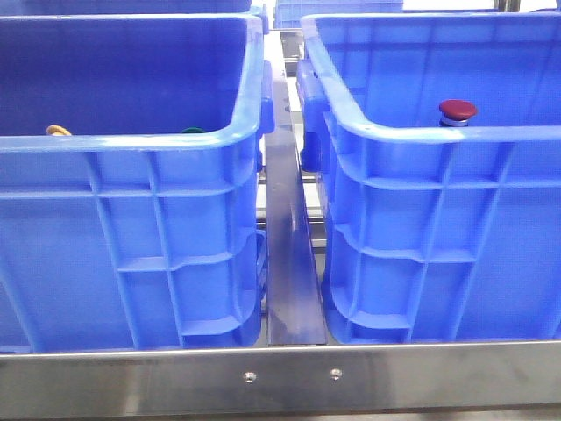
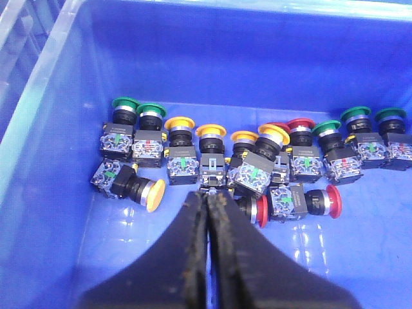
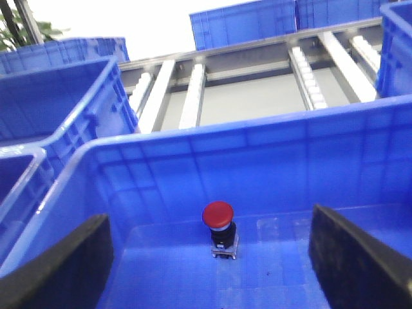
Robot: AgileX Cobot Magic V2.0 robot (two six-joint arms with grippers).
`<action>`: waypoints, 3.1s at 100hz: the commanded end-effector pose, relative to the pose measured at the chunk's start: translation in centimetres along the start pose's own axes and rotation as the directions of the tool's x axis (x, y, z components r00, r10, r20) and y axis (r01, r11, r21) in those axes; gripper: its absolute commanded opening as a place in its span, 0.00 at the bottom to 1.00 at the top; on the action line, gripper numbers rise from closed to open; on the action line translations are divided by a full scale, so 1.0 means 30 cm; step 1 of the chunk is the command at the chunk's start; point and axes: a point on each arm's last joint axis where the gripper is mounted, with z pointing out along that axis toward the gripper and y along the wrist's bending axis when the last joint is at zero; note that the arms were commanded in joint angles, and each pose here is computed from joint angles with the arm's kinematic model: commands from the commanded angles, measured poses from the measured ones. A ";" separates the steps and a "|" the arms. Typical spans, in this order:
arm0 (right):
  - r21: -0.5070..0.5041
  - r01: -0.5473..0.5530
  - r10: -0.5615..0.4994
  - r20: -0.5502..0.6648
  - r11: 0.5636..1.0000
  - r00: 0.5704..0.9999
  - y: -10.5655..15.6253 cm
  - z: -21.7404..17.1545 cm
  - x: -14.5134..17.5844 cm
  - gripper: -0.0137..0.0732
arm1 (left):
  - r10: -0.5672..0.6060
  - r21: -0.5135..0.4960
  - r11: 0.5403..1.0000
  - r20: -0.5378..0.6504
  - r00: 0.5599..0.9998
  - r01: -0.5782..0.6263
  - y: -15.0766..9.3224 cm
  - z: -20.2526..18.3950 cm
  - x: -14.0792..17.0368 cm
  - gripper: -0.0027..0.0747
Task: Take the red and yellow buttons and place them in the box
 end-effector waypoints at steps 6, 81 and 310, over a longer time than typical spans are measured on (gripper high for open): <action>-0.032 0.008 -0.006 0.052 0.999 0.999 0.009 -0.030 -0.031 0.86 | -0.011 0.020 1.000 0.100 0.995 0.009 -0.006 -0.019 -0.047 0.01; -0.039 0.007 -0.005 0.052 0.999 0.999 0.011 -0.031 -0.031 0.08 | 0.020 0.026 0.999 0.097 0.995 -0.023 -0.009 -0.019 -0.046 0.44; -0.026 0.006 -0.005 0.052 1.000 0.999 0.007 -0.030 -0.031 0.08 | 0.423 0.315 0.896 -0.387 0.819 -0.314 -0.190 0.782 -0.030 0.01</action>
